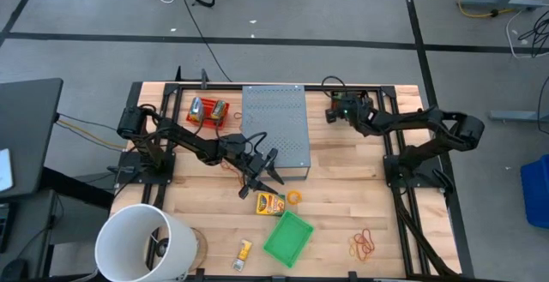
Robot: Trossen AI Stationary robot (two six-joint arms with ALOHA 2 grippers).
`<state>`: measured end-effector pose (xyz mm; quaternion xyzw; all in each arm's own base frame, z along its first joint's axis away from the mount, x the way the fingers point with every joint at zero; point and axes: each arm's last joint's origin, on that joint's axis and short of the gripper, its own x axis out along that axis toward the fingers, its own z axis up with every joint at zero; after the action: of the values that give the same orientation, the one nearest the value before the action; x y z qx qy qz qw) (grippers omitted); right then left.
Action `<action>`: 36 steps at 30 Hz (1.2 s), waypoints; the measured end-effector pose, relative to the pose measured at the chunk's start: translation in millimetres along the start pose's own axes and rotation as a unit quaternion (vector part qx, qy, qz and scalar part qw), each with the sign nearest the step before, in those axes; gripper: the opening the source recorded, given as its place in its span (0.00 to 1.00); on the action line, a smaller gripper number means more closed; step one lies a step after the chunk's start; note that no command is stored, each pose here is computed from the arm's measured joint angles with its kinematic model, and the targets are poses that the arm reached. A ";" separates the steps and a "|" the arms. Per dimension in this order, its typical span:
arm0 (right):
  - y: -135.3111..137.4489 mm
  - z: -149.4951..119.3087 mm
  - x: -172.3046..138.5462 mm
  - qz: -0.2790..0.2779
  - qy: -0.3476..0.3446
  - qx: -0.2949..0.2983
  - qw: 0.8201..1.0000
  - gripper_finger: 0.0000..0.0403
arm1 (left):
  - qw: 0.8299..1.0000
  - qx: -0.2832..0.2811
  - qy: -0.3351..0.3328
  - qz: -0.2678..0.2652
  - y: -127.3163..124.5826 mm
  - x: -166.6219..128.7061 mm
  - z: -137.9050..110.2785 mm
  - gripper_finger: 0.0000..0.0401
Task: Pick & Place Office Desk Supplies
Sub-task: Put the green spring keychain into the black basket, then put the yellow spring keychain into the black basket
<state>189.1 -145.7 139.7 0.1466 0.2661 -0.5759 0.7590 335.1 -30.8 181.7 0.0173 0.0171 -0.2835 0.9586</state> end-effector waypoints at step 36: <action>56.7 19.3 -72.7 0.202 -0.173 -0.025 0.964 0.56 | 0.945 0.022 -0.109 0.309 -28.7 -124.6 -10.3 0.42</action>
<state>233.5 -81.4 192.3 0.0768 0.1094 -0.4200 0.8976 214.7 13.2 176.1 0.0114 -0.1001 0.0258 0.9946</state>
